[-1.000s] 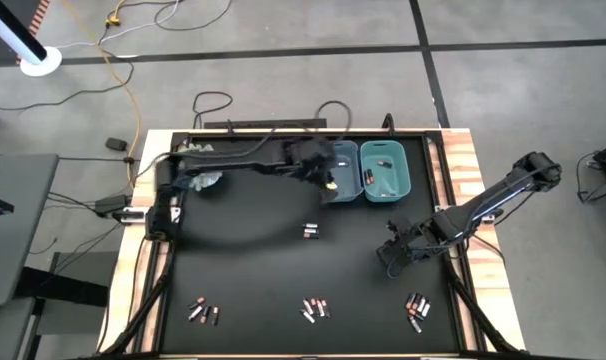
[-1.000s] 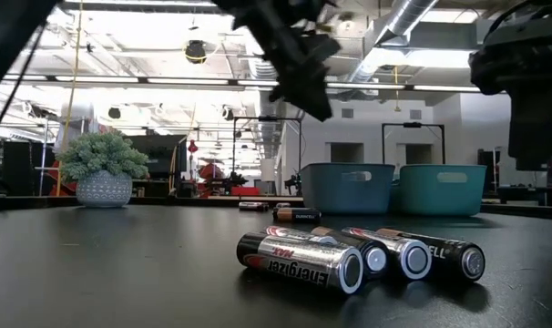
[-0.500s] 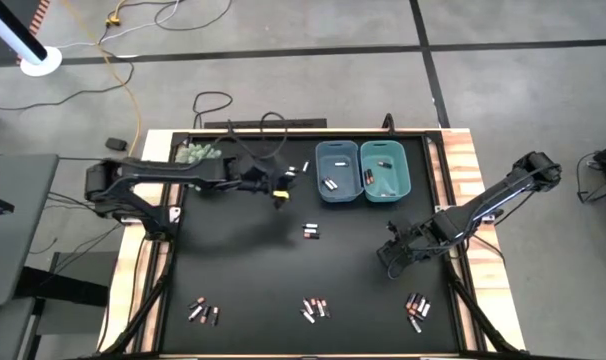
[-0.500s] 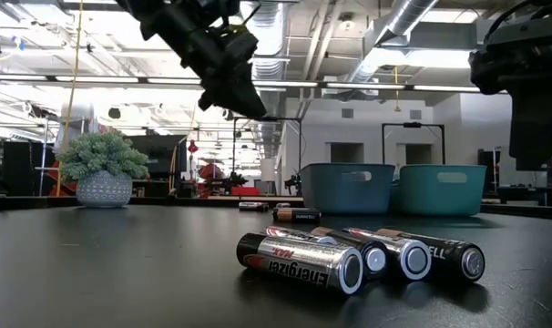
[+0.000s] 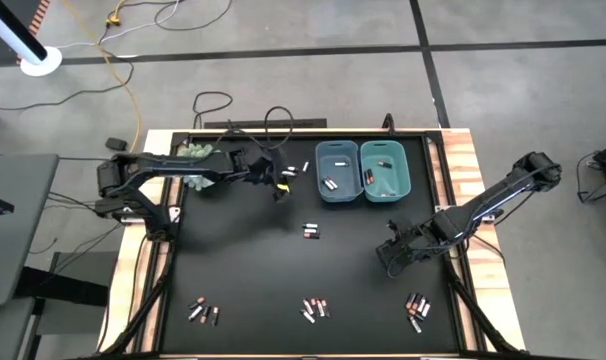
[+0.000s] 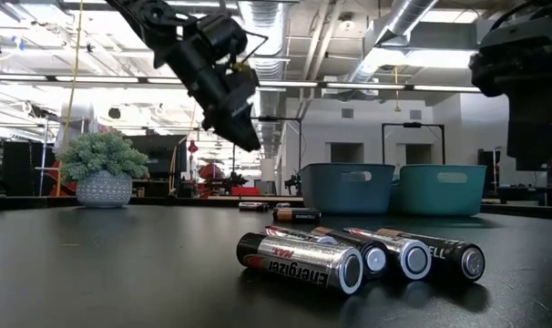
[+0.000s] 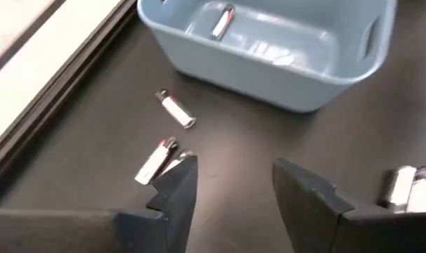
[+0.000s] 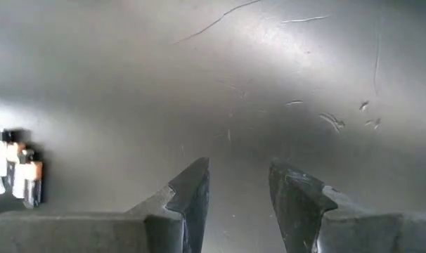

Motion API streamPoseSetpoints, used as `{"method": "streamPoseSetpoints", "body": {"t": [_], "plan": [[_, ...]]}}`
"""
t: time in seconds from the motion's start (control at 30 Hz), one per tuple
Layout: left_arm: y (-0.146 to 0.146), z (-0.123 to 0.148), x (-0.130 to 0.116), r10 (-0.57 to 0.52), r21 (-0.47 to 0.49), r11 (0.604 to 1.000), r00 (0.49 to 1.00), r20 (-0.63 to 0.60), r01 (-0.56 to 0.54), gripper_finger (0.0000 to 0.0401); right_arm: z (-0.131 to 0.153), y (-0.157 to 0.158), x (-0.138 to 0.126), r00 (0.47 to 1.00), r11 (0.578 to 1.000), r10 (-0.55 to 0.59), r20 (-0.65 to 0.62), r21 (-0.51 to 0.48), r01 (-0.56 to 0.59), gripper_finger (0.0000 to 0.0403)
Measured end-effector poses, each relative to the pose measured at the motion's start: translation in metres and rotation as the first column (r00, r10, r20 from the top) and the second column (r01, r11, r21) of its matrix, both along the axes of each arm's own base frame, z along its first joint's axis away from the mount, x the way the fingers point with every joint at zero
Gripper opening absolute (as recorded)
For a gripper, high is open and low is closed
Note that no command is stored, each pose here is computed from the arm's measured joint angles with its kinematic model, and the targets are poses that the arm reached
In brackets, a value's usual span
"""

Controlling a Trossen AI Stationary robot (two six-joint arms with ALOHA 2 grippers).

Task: Sort batteries
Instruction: Put the silver battery into the blue bin

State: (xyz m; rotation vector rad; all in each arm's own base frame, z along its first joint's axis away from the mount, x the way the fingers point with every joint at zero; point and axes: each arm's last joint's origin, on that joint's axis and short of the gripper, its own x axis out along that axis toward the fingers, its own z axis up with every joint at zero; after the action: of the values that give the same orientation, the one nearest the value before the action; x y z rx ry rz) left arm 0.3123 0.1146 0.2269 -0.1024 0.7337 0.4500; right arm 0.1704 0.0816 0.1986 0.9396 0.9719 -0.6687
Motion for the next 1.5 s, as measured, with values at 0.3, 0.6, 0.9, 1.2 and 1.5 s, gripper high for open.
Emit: {"method": "streamPoseSetpoints", "body": {"t": [0.3,0.6,0.9,1.2,1.5], "plan": [[0.015,-0.01,-0.002,0.028,0.087,0.996,0.996,-0.083,-0.021,0.0185,0.0,-0.01,0.005,0.996,0.996,-0.092,0.003,0.015,0.092,0.0163],[0.068,0.004,-0.022,0.029,0.037,0.999,0.999,-0.041,-0.027,0.0183,0.0,-0.023,0.009,0.988,0.988,-0.152,-0.001,0.008,0.152,0.0163],[0.09,0.007,-0.036,-0.084,0.112,0.99,0.994,-0.068,0.091,0.0183,0.0,-0.022,0.009,0.973,0.959,0.226,-0.057,-0.163,-0.232,0.0163],[0.111,-0.024,-0.021,-0.15,0.003,0.988,0.966,-0.213,0.154,0.0183,0.001,-0.02,0.011,0.95,0.929,0.309,-0.052,-0.195,-0.313,0.0163],[0.132,-0.041,0.012,-0.336,-0.113,0.942,0.877,-0.344,0.317,0.0183,0.001,-0.02,0.011,0.949,0.929,0.31,-0.051,-0.195,-0.314,0.0163]]}}
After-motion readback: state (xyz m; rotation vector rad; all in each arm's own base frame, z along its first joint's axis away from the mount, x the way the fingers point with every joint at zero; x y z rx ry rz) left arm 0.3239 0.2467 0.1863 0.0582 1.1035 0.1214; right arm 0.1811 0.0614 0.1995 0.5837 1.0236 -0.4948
